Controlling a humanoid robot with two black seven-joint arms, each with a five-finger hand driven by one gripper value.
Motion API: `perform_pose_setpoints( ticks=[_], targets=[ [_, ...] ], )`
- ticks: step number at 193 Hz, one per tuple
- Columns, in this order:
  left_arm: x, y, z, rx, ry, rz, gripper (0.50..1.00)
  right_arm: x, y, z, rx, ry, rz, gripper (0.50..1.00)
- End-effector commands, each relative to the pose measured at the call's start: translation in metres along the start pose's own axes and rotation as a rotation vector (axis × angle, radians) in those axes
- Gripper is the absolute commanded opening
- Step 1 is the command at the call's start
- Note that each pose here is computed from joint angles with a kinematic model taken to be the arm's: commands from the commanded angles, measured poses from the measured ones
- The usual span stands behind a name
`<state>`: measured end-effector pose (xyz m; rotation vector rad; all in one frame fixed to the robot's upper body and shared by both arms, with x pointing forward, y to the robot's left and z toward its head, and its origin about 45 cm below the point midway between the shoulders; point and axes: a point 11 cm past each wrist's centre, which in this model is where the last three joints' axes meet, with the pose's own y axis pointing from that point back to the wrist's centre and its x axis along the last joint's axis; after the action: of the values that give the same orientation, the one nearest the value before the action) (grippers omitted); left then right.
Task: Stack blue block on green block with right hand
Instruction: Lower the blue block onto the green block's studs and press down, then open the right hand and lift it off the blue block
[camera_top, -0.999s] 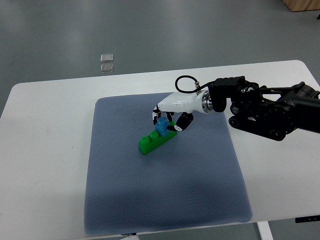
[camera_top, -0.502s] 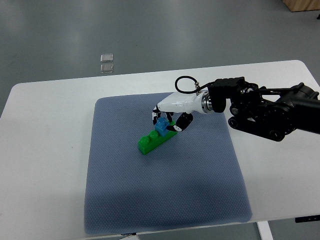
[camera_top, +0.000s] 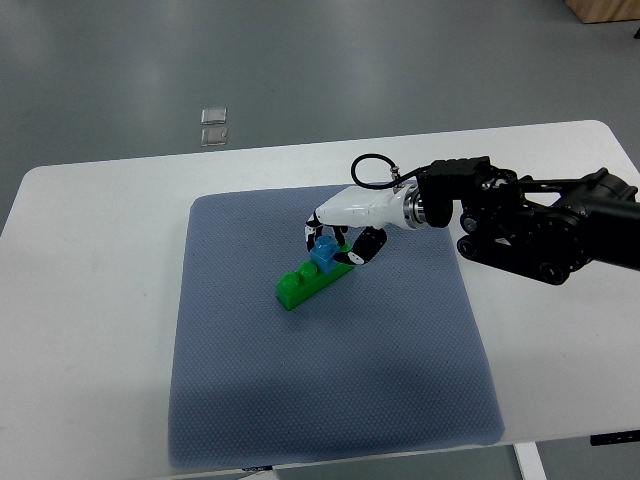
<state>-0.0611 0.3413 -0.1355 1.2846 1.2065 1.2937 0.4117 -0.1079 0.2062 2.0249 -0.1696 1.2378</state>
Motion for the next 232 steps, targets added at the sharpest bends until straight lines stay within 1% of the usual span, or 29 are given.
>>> perform_pose_setpoints(
  ticks=[1,13,28,36,45,55,64,80,85,91,176,232],
  targets=[
    [-0.0002,0.0000,0.0002,0.000,0.000,0.000,1.000,0.0011,0.0000,-0.0007,0.002,-0.003,0.002,0.572],
    [-0.0002,0.0000,0.0002,0.000,0.000,0.000,1.000,0.0020,0.0005,-0.0001,0.001,-0.005,0.004,0.588],
    [-0.0001,0.0000,-0.0007,0.001,0.000,0.000,1.000,0.0021,0.0005,-0.0002,0.001,-0.009,0.005,0.648],
    [-0.0002,0.0000,0.0002,0.000,0.000,0.000,1.000,0.0021,0.0005,-0.0002,0.001,-0.009,0.005,0.656],
    [-0.0002,0.0000,0.0002,0.000,0.000,0.000,1.000,0.0029,0.0011,0.0004,0.000,-0.011,0.007,0.682],
    [-0.0002,0.0000,0.0002,0.000,0.000,0.000,1.000,0.0029,0.0006,-0.0003,0.002,-0.013,0.007,0.690],
    [-0.0001,0.0000,-0.0007,0.001,0.000,0.000,1.000,0.0030,0.0011,0.0003,0.001,-0.014,0.008,0.713],
    [-0.0001,0.0000,-0.0007,0.001,0.000,0.000,1.000,0.0036,0.0015,0.0004,0.001,-0.015,0.007,0.725],
    [-0.0002,0.0000,0.0002,0.000,0.000,0.000,1.000,0.0042,0.0015,-0.0002,0.002,-0.013,0.008,0.742],
    [-0.0002,0.0000,0.0002,0.000,0.000,0.000,1.000,0.0041,0.0013,-0.0012,0.005,-0.013,0.008,0.750],
    [0.0004,0.0000,0.0001,0.000,0.000,0.001,1.000,0.0067,0.0023,-0.0014,0.007,-0.010,0.008,0.754],
    [0.0004,0.0000,-0.0008,0.001,0.000,0.001,1.000,0.0096,0.0083,0.0036,0.001,-0.008,0.002,0.756]
  ],
)
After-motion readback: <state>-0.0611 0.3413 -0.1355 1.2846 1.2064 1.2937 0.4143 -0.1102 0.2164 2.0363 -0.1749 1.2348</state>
